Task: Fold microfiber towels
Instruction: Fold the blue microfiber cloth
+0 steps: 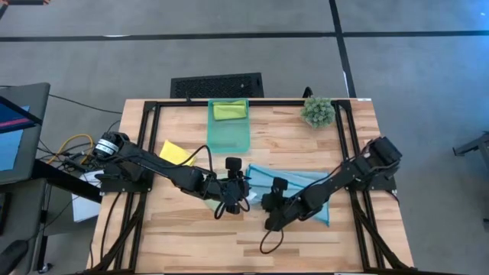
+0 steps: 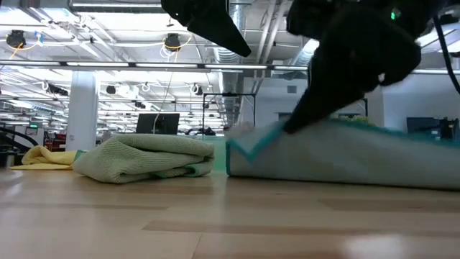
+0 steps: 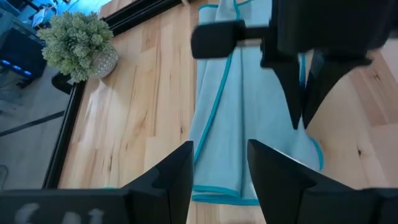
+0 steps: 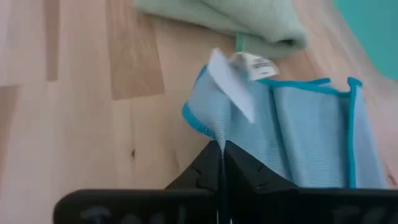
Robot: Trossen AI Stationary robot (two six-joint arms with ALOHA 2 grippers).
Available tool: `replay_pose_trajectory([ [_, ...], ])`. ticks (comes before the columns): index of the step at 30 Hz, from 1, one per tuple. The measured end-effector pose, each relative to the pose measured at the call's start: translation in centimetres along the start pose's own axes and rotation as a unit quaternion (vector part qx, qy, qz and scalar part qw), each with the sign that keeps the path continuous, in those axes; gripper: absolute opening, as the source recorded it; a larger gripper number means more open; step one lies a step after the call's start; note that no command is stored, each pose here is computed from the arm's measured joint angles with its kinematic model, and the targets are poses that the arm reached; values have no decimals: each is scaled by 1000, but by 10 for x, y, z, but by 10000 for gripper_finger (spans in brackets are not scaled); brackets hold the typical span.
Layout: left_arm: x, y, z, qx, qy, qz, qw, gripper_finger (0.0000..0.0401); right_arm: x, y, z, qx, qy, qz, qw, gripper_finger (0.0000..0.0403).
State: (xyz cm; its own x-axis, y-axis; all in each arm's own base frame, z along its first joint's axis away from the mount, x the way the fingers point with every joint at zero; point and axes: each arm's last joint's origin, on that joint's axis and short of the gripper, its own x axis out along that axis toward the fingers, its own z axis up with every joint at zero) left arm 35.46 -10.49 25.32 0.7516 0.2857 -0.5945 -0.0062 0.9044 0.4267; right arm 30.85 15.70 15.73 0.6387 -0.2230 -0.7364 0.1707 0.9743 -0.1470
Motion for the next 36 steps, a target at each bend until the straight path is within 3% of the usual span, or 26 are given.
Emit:
replay_pose_trajectory([
  [5,0,0,0,-3,2,0,1000,144,-1,-2,-6,-17,20,1,1000,34],
  [9,0,0,-1,-2,3,-1,1000,144,5,0,-17,-22,24,59,998,49],
  [14,0,0,-1,-3,3,-5,1000,144,6,5,-17,-14,9,131,991,95],
  [18,0,0,-1,-4,3,-5,1000,144,10,2,-20,-12,17,142,990,150],
  [21,0,0,-1,-5,3,-5,1000,144,11,1,-21,-50,20,150,987,186],
  [25,0,0,-1,-5,3,-5,1000,144,9,3,-22,-78,22,163,983,205],
  [29,0,0,-1,-5,3,-6,1000,144,11,1,-19,-61,12,157,986,170],
  [36,0,-2,0,-8,-1,-28,1000,144,36,9,-23,-37,-7,162,986,42],
])
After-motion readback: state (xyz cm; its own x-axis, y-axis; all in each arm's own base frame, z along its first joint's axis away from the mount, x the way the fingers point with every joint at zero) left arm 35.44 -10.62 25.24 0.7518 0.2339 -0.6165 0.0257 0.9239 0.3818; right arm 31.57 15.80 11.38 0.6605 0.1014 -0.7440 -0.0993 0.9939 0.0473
